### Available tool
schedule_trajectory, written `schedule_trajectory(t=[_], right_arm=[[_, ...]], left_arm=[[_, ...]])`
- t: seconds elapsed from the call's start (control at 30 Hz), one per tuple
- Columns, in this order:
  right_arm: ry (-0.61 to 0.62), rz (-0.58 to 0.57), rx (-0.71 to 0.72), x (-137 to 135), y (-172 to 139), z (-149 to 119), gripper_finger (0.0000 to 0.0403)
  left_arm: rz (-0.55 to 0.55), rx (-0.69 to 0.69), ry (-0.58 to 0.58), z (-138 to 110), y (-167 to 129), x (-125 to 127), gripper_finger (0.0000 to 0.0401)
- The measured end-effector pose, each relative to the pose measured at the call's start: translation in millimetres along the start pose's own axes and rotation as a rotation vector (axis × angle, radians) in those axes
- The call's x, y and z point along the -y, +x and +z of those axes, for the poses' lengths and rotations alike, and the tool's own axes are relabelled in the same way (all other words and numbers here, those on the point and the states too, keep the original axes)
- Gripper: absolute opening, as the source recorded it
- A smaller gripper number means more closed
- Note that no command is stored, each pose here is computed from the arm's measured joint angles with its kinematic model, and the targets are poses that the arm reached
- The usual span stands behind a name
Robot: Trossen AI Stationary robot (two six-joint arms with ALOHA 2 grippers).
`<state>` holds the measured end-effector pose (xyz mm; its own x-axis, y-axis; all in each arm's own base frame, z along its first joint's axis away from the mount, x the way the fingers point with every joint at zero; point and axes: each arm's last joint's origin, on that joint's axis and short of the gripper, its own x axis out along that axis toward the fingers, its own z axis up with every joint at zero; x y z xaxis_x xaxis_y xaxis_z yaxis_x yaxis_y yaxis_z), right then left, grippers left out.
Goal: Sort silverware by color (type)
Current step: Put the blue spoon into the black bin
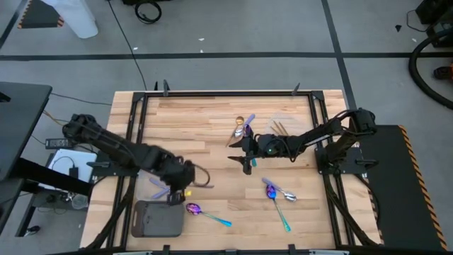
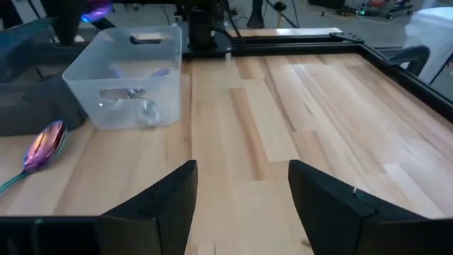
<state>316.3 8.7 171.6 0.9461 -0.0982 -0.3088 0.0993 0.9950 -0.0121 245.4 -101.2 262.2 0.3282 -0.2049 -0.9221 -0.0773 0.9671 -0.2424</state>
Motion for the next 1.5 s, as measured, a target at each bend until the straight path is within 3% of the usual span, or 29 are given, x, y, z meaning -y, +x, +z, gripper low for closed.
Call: schedule_trajectory(t=[0.47,0.67,0.9,1.2,1.5], right_arm=[[0.026,-0.002,-0.007,0.3,1.4,-2.1,0.0232],[0.030,-0.001,-0.017,0.1,1.3,-3.1,0.0232],[0.049,-0.002,-0.020,0.1,1.3,-3.3,0.0232],[0.052,-0.001,-0.020,0.1,1.3,-3.4,0.0232],[0.067,-0.001,-0.020,0.0,1.3,-3.4,0.0232]], left_arm=[[-0.060,-0.109,0.038,-46.0,0.9,54.9,0.0006],[-0.020,-0.184,0.047,-73.1,-1.4,70.3,0.0004],[0.005,-0.165,0.151,-98.3,-2.7,88.8,0.0003],[0.105,-0.189,0.259,-110.5,22.1,98.0,0.0002],[0.131,-0.223,0.275,-113.1,34.4,101.1,0.0001]])
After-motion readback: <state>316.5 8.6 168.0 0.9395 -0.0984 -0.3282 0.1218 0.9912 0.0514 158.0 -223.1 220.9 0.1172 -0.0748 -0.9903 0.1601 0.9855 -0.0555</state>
